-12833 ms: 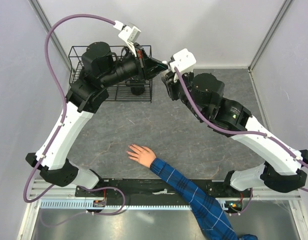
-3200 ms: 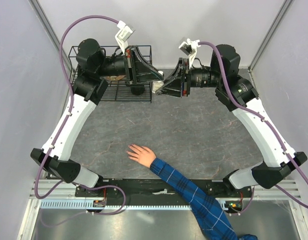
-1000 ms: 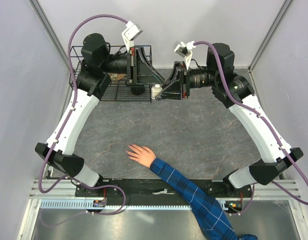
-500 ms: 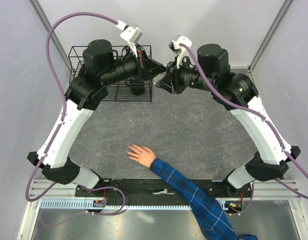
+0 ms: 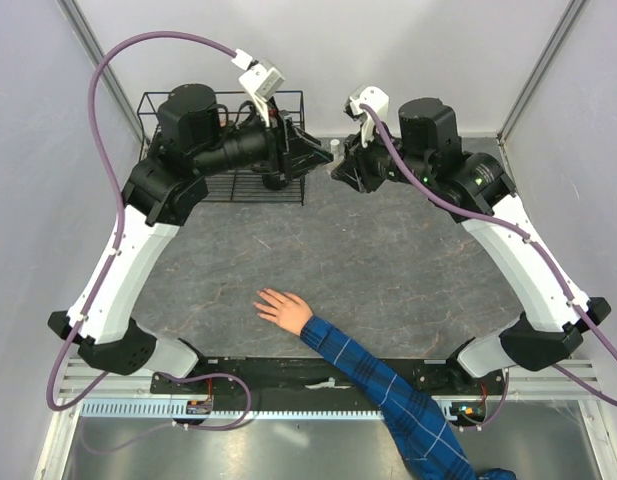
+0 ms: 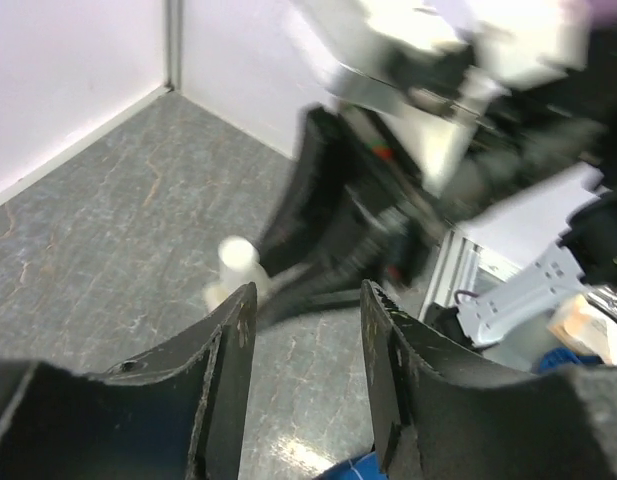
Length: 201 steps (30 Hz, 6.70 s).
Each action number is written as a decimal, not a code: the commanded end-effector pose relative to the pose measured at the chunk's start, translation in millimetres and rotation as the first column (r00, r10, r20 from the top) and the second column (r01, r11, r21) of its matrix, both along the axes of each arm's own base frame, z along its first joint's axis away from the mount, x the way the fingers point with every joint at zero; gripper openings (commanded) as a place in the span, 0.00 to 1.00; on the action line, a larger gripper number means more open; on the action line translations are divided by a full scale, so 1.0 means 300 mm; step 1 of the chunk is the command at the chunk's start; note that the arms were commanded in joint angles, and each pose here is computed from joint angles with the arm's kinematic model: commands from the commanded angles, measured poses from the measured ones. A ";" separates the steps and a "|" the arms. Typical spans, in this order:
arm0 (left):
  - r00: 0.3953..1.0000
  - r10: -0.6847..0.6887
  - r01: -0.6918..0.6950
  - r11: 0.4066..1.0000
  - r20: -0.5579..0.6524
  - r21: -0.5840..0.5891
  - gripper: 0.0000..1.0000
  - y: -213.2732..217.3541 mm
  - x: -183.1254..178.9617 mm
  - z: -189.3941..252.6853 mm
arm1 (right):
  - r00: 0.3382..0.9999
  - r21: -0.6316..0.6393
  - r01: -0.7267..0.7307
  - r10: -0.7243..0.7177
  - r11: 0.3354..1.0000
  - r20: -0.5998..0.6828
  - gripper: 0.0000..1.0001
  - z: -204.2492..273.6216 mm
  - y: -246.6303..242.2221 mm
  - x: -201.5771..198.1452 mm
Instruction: Paint the nails
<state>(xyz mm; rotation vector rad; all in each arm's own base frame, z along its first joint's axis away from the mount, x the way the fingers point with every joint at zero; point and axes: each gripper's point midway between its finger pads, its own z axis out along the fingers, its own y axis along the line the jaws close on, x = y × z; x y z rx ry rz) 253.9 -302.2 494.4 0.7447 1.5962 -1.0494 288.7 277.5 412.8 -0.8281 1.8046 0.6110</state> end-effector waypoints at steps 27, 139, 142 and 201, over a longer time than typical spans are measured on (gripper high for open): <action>0.983 -0.087 0.093 0.995 -0.161 0.029 0.50 0.051 -0.005 -0.016 | 0.963 0.117 -0.258 0.265 0.959 -0.052 0.00 0.040 0.060 -0.064; 0.917 -0.077 0.166 0.966 -0.391 0.200 0.35 0.070 -0.047 -0.212 | 0.938 -0.054 -0.346 0.343 0.937 -0.054 0.00 -0.064 0.115 -0.155; 0.916 -0.072 0.165 0.964 -0.395 0.208 0.38 0.071 -0.043 -0.226 | 0.938 -0.052 -0.346 0.344 0.937 -0.053 0.00 -0.061 0.117 -0.156; 0.945 0.088 -0.026 0.980 -0.316 0.197 0.02 0.152 0.013 -0.133 | 0.948 -0.075 -0.315 0.310 0.946 -0.068 0.00 -0.093 0.113 -0.134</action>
